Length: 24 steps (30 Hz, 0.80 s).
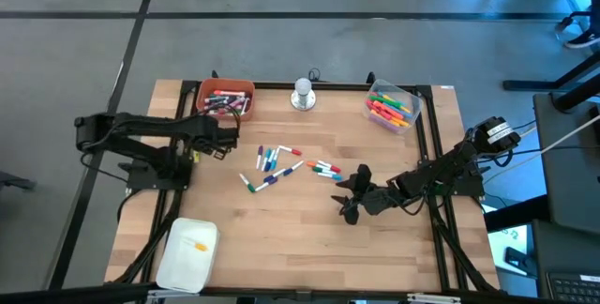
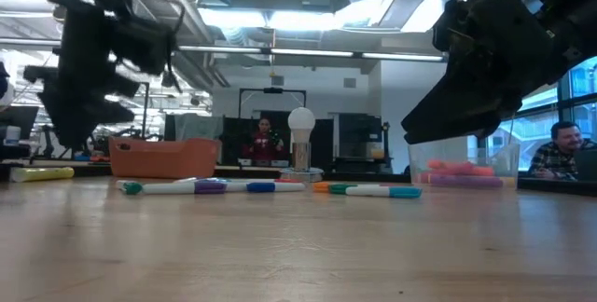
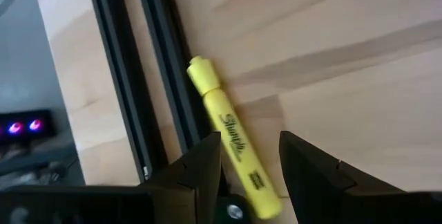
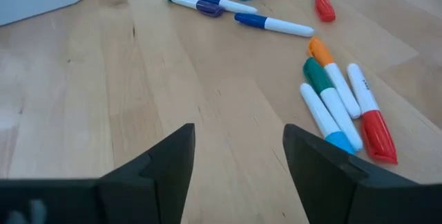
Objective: Pick & Place Markers
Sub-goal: Put the large yellow highlighter pen into the transparent bin
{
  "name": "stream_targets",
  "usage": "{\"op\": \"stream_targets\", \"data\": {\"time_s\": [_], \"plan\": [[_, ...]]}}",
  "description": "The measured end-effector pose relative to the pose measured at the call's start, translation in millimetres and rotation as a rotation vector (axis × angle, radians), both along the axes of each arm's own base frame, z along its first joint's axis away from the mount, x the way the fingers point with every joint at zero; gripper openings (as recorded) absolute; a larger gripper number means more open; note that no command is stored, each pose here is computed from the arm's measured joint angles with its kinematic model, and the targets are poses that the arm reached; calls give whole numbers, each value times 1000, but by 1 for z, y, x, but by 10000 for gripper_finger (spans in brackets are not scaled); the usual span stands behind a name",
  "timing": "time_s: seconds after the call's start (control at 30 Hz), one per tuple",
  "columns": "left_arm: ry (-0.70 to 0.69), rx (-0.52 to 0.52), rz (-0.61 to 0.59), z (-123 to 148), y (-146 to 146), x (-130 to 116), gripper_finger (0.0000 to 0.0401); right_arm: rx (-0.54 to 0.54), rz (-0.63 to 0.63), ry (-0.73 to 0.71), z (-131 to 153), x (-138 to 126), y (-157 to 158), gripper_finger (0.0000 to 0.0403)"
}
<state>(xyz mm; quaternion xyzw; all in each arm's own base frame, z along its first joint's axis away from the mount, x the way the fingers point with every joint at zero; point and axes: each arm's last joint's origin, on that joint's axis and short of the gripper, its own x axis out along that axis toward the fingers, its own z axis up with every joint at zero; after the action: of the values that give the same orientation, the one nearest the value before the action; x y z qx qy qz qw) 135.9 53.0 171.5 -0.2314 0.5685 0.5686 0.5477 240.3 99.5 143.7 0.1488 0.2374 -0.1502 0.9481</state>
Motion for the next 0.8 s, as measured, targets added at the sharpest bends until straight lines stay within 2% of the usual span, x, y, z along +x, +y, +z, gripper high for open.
{"op": "stream_targets", "data": {"time_s": [0.33,0.6,0.8], "plan": [[78,-105,66,-31,23,-12,141,-2,20,19,-1,-1,0,220],[72,-219,80,-47,30,-14,140,0,28,23,-1,-1,1,220],[86,-249,33,-52,32,-10,105,0,42,23,-1,-3,4,220]]}}
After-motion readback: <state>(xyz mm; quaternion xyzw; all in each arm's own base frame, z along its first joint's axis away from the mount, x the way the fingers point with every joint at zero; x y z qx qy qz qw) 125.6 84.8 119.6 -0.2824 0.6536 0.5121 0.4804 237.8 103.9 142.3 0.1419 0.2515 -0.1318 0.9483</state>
